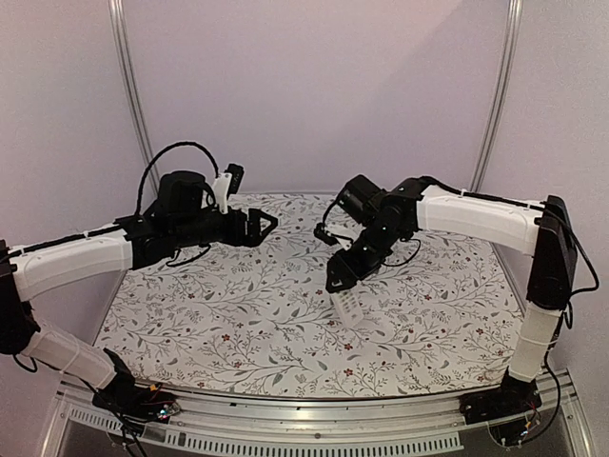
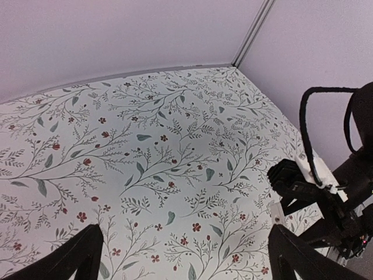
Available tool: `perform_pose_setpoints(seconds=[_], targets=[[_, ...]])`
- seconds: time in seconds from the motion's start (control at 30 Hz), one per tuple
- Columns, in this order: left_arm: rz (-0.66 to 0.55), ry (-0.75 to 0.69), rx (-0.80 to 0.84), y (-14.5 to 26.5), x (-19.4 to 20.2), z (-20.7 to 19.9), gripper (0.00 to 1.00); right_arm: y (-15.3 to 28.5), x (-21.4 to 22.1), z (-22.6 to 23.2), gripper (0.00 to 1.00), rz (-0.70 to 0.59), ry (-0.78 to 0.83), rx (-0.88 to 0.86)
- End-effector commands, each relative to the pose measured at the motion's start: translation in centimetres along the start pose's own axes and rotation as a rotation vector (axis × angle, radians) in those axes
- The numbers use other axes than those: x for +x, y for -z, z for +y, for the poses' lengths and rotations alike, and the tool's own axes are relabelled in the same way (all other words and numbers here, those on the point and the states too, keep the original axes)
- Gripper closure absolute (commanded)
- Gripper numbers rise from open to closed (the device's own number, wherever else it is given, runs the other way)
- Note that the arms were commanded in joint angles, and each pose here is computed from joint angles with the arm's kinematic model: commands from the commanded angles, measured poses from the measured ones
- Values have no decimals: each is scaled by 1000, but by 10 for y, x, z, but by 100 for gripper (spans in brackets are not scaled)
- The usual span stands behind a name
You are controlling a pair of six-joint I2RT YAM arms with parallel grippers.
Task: Load the batteries into the remote control
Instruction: Place the remote control at the center of the board.
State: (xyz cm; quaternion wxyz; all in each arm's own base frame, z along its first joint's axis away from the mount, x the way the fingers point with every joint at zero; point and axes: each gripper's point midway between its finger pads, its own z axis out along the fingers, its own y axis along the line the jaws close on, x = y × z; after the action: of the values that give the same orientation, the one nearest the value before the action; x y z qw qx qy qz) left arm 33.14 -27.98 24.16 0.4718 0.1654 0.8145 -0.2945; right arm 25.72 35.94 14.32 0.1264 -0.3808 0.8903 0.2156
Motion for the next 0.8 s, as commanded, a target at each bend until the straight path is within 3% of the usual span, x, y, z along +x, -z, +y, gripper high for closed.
perform_pose_setpoints(seconds=[0.0,0.27,0.47,0.77], targets=[[19,12,-58,1,9,17,0,-25,32,-8,80,221,68,134],[42,24,-18,-1,19,14,1,-71,46,-21,77,362,109,207],[29,24,-4,-5,20,13,0,-92,42,-27,75,384,111,220],[35,23,-17,-6,23,16,0,-117,39,-26,62,371,82,194]])
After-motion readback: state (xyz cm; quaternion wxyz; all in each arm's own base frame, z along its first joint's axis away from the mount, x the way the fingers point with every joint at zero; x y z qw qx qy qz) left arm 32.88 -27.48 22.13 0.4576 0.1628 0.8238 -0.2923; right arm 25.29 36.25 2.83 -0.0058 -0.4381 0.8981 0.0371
